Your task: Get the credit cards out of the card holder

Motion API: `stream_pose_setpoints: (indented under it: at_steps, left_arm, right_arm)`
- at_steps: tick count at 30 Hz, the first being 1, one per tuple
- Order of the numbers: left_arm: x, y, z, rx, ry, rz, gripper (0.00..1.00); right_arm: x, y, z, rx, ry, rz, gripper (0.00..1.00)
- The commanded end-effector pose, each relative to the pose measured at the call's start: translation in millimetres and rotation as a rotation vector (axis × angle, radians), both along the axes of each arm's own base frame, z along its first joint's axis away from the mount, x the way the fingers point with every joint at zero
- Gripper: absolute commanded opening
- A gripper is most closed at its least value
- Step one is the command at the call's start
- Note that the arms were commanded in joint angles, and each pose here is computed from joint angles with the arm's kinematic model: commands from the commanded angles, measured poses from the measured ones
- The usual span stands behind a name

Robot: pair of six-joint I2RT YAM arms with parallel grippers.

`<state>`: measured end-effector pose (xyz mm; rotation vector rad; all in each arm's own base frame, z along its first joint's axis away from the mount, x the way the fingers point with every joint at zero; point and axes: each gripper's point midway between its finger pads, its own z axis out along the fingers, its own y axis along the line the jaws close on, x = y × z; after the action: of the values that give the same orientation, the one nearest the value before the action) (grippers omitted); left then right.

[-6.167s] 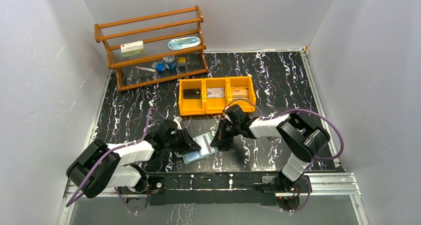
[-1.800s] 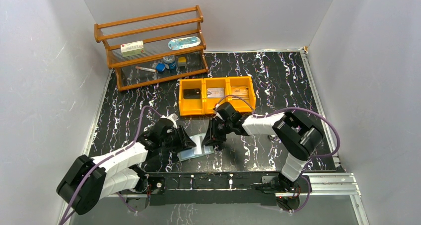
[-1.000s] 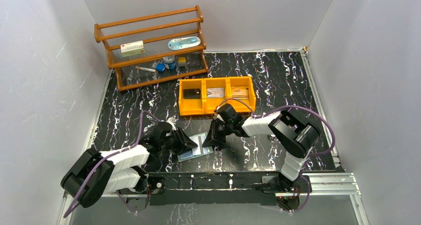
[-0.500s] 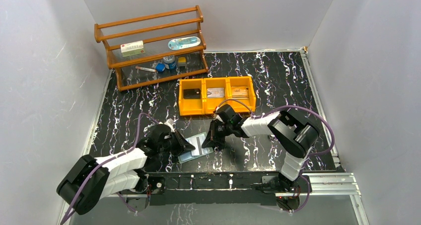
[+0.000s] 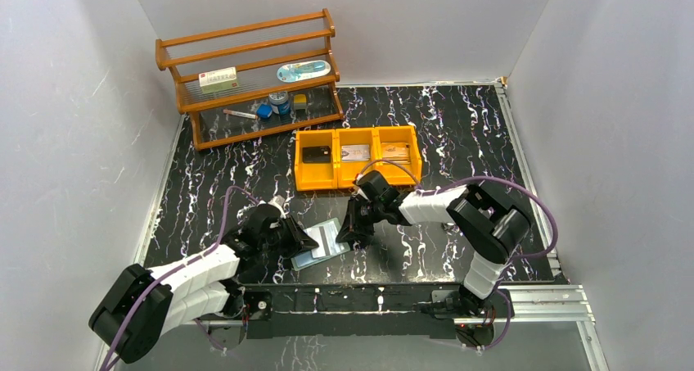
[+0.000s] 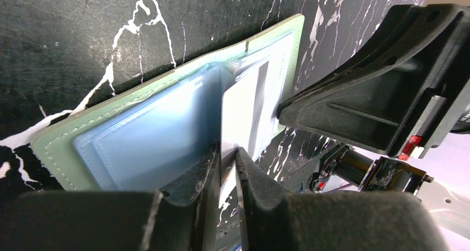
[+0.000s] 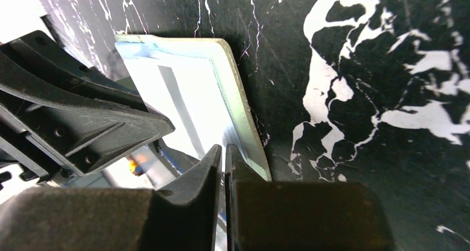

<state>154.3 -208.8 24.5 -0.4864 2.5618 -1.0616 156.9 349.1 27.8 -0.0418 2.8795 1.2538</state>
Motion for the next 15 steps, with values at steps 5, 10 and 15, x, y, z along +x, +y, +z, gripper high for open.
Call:
stream_pose_setpoints:
  at_steps: [5, 10, 15]
  left_arm:
    - [-1.0, 4.8, -3.4, 0.047, 0.014, -0.009, 0.15]
    - [-1.1, 4.8, -3.9, 0.048, 0.015, -0.011, 0.15]
    - [-0.6, 4.9, -2.2, 0.049, 0.012, -0.011, 0.17]
  right_arm:
    - [14.0, 13.3, 28.4, -0.078, -0.222, 0.096, 0.19]
    - [8.2, 24.2, 22.9, -0.072, -0.205, 0.121, 0.18]
    - [0.4, 10.7, -12.8, -0.213, -0.159, 0.147, 0.18]
